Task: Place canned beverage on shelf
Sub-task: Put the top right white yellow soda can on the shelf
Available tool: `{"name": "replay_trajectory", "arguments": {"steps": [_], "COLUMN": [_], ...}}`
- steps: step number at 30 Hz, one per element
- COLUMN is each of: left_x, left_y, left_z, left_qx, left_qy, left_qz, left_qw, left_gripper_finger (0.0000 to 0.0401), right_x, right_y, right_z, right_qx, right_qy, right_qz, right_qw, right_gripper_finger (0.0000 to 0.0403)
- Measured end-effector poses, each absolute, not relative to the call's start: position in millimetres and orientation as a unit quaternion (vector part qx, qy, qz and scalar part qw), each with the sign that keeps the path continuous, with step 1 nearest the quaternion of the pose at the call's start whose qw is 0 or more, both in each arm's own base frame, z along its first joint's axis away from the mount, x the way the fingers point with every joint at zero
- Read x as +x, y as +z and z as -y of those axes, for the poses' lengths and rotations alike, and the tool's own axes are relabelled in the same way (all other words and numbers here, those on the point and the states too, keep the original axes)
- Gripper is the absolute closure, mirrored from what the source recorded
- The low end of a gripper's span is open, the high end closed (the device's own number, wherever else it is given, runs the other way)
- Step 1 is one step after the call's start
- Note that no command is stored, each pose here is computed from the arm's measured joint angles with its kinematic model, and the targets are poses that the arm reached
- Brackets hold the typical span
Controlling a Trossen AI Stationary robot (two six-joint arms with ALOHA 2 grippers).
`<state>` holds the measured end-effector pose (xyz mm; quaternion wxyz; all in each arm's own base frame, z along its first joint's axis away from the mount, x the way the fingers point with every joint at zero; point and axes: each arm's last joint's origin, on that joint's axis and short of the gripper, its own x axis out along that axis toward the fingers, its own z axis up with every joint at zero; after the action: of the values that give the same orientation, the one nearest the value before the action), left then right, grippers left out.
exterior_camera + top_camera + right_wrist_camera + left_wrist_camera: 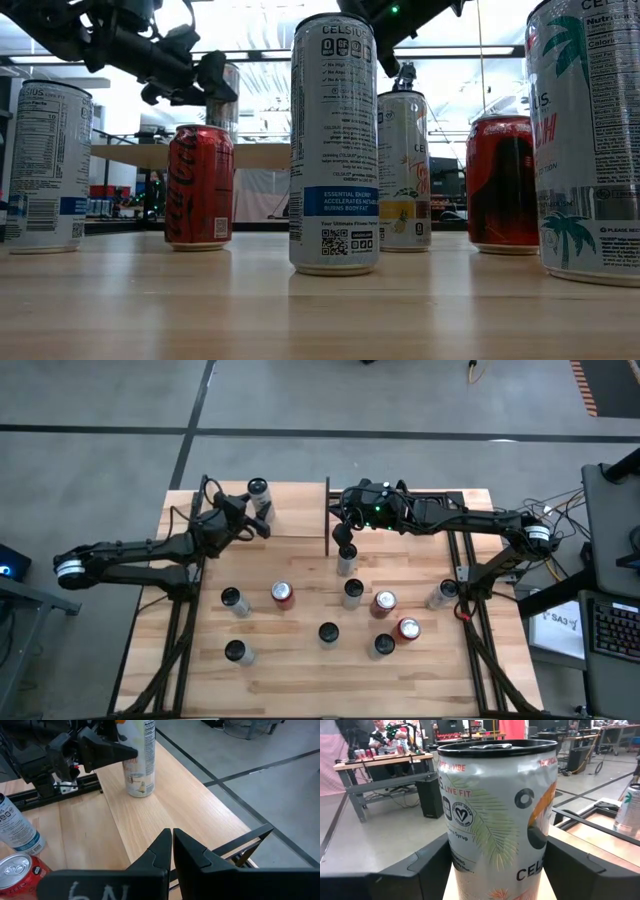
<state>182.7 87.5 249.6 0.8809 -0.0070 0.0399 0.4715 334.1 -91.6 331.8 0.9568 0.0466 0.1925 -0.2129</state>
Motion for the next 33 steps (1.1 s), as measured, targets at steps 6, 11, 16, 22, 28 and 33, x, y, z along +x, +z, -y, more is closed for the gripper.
{"name": "replay_trajectory", "arguments": {"steps": [6,11,16,22,28,33], "left_x": [182,180,175,166,159,155], "left_y": [250,253,258,262,268,272], "left_z": [-88,-86,-84,-80,-69,-62], "left_qx": [-0.008,-0.008,-0.009,-0.014,-0.016,-0.018], "left_qy": [0.475,0.475,0.474,0.469,0.450,0.434], "left_qz": [-0.039,-0.031,-0.019,-0.021,-0.015,-0.003], "left_qw": [0.879,0.880,0.881,0.883,0.893,0.901], "left_gripper_finger": [0.0098,0.0089,0.0088,0.0088,0.0088,0.0088], "right_x": [334,334,334,334,334,334], "right_y": [332,332,332,332,332,332], "right_z": [92,92,92,91,91,91], "right_qx": [0.047,0.046,0.046,0.046,0.046,0.046], "right_qy": [-0.213,-0.213,-0.213,-0.213,-0.213,-0.213], "right_qz": [-0.192,-0.192,-0.192,-0.193,-0.193,-0.193], "right_qw": [0.957,0.957,0.957,0.957,0.957,0.957], "right_gripper_finger": [0.0394,0.0394,0.0394,0.0394,0.0394,0.0394]}}
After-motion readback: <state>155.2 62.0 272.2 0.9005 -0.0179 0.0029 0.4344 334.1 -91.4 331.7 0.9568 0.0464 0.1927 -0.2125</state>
